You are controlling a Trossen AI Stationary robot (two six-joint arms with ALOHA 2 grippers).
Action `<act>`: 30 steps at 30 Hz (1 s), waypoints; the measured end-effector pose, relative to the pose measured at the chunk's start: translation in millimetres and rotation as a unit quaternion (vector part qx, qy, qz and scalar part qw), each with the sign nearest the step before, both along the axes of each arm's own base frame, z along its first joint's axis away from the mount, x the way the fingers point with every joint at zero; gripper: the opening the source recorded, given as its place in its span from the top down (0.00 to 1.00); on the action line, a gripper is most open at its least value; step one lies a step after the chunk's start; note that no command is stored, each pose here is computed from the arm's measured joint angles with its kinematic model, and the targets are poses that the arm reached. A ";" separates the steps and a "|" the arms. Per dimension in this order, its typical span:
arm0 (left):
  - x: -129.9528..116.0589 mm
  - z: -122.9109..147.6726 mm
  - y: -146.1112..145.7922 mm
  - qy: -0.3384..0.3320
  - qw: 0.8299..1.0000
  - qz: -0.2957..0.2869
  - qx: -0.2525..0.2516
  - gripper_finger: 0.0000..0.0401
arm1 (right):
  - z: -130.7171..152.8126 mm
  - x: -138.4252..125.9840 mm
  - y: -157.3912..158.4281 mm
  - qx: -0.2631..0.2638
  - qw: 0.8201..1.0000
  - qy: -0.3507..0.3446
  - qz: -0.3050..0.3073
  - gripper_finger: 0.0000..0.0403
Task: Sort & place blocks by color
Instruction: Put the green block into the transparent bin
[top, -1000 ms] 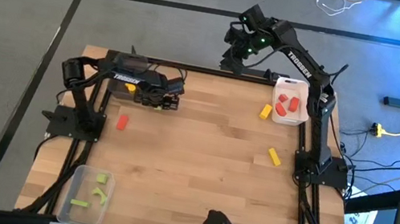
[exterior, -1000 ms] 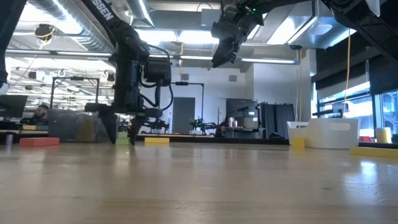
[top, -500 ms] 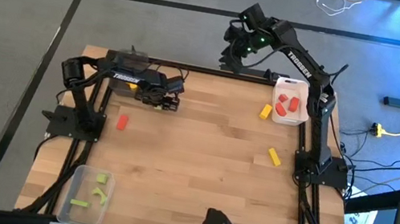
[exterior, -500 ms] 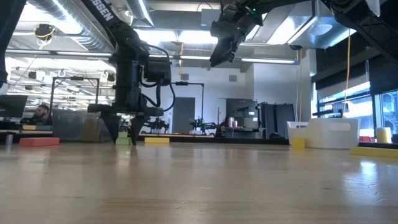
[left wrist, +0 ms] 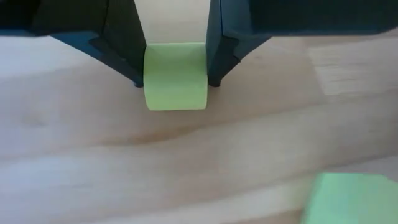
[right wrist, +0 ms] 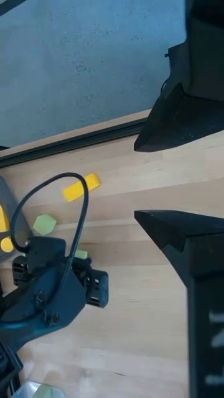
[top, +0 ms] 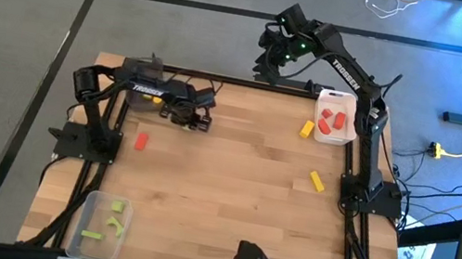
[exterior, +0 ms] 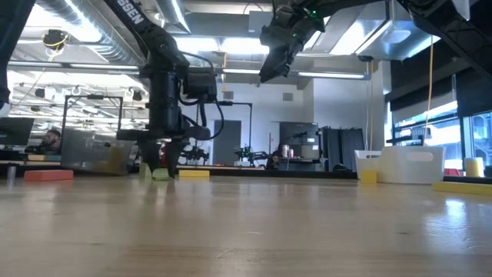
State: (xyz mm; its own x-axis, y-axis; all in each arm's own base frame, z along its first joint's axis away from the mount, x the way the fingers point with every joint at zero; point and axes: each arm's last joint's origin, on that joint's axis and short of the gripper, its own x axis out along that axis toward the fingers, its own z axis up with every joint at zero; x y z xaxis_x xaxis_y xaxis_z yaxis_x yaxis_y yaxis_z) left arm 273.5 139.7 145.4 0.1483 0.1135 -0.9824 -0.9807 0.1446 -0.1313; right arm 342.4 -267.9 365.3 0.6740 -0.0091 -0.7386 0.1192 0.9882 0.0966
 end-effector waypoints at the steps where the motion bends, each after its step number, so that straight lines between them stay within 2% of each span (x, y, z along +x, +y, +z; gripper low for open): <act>1: 1.2 1.3 0.6 -0.007 1.000 -0.005 -0.005 0.70 | 0.0 0.0 0.0 0.000 1.000 0.000 0.000 0.60; 8: 12.5 18.2 0.2 -0.013 0.999 -0.048 -0.001 0.70 | 0.0 0.0 0.0 0.000 1.000 0.000 0.000 0.60; 13: 19.5 45.4 -8.7 0.032 0.993 -0.111 -0.011 0.70 | 0.0 0.0 0.0 0.000 1.000 0.000 0.000 0.60; 20: 18.3 97.7 -35.7 0.131 0.965 -0.219 -0.055 0.70 | 0.0 0.0 0.0 0.000 1.000 0.000 0.000 0.60; 24: 12.1 121.4 -56.9 0.189 0.947 -0.243 -0.093 0.70 | 0.0 0.0 0.0 0.000 1.000 0.000 0.000 0.60; 26: 14.4 127.4 -68.9 0.180 0.947 -0.247 -0.101 0.70 | 0.0 0.0 0.0 0.000 1.000 0.000 0.000 0.60; 30: 9.5 147.6 -99.6 0.118 0.953 -0.241 -0.144 0.70 | 0.0 0.1 0.1 0.000 1.000 0.000 0.000 0.60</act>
State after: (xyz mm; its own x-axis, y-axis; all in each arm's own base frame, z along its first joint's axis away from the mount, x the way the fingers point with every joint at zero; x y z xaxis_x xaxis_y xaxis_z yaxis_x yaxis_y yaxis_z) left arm 283.0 40.1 293.0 -0.1129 -0.1910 -0.9751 -0.8166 0.5769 -0.0184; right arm 342.5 -267.8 365.3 0.6742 -0.0085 -0.7385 0.1185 0.9882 0.0968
